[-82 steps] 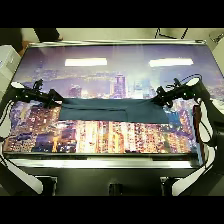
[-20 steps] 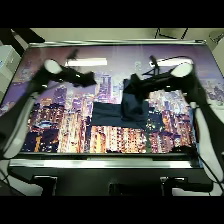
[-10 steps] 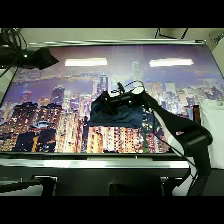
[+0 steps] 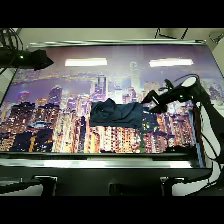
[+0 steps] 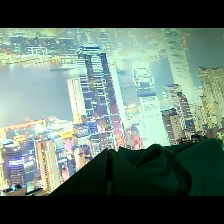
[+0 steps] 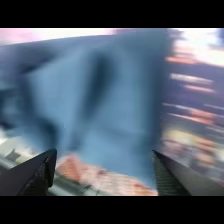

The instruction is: Fold the clothes and pants, and hang the long-sleeved shirts on hangers.

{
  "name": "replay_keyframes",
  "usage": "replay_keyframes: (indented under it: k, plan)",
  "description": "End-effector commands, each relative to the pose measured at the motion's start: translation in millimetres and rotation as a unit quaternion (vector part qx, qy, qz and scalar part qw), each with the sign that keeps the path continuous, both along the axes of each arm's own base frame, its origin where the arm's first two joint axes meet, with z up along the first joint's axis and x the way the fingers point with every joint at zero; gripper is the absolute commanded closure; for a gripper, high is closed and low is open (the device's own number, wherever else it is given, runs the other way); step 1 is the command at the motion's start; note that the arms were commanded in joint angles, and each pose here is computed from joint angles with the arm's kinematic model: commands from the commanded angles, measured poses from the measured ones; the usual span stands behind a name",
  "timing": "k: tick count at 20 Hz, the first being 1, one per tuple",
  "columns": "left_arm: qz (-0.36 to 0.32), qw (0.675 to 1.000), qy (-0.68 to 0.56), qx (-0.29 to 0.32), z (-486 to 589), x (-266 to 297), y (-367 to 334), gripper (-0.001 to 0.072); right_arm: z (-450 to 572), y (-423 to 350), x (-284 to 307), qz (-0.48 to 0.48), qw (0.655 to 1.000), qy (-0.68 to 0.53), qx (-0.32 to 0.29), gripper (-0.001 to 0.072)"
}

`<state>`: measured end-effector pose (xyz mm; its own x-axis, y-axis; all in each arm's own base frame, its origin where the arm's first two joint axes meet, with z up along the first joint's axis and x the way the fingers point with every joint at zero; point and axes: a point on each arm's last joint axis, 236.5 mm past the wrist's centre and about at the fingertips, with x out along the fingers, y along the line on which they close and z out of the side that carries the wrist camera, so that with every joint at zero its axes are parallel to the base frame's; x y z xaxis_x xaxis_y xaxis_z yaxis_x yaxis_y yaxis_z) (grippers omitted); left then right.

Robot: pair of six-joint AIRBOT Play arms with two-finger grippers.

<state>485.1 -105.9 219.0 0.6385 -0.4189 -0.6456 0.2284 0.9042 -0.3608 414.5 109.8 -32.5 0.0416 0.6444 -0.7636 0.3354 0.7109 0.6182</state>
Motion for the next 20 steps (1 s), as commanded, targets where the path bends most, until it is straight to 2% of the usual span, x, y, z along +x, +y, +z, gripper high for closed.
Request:
replay_keyframes:
  k: [1,3,6,7,8,9,12,14,17,20]
  plan:
    - [-0.002,1.000,0.008,0.003,-3,-3,0,0.0688,-42,-15,-14,-0.030,0.999,0.020,0.005,0.0090]
    - [-0.005,1.000,0.014,0.004,-5,-5,0,0.0687,-53,8,-13,-0.025,0.998,0.019,0.051,0.0091]
    - [-0.003,1.000,0.017,0.002,-5,-6,0,0.0687,-65,30,-11,-0.025,0.995,0.031,0.088,0.0117]
    - [0.000,1.000,0.019,-0.001,-5,-6,0,0.0687,-68,34,-11,-0.027,0.995,0.035,0.091,0.0183]
    - [0.000,1.000,0.019,-0.001,-5,-6,0,0.0687,-71,38,-11,-0.025,0.995,0.037,0.092,0.0346]
    - [0.001,1.000,0.019,-0.001,-5,-6,0,0.0687,-70,42,-11,-0.022,0.995,0.036,0.094,0.0659]
    - [0.001,1.000,0.019,-0.001,-5,-6,0,0.0687,-9,45,-2,0.036,0.989,-0.022,0.145,0.0671]
    - [0.001,1.000,0.016,-0.001,-4,-5,0,0.0687,64,26,22,0.053,0.983,-0.097,0.145,0.0671]
    - [0.007,1.000,0.004,-0.004,-2,2,1,0.0687,191,-23,53,0.006,0.972,-0.212,0.103,0.0671]
    - [0.010,1.000,0.000,-0.005,-3,6,2,0.0687,266,-96,55,-0.069,0.961,-0.266,0.017,0.0671]
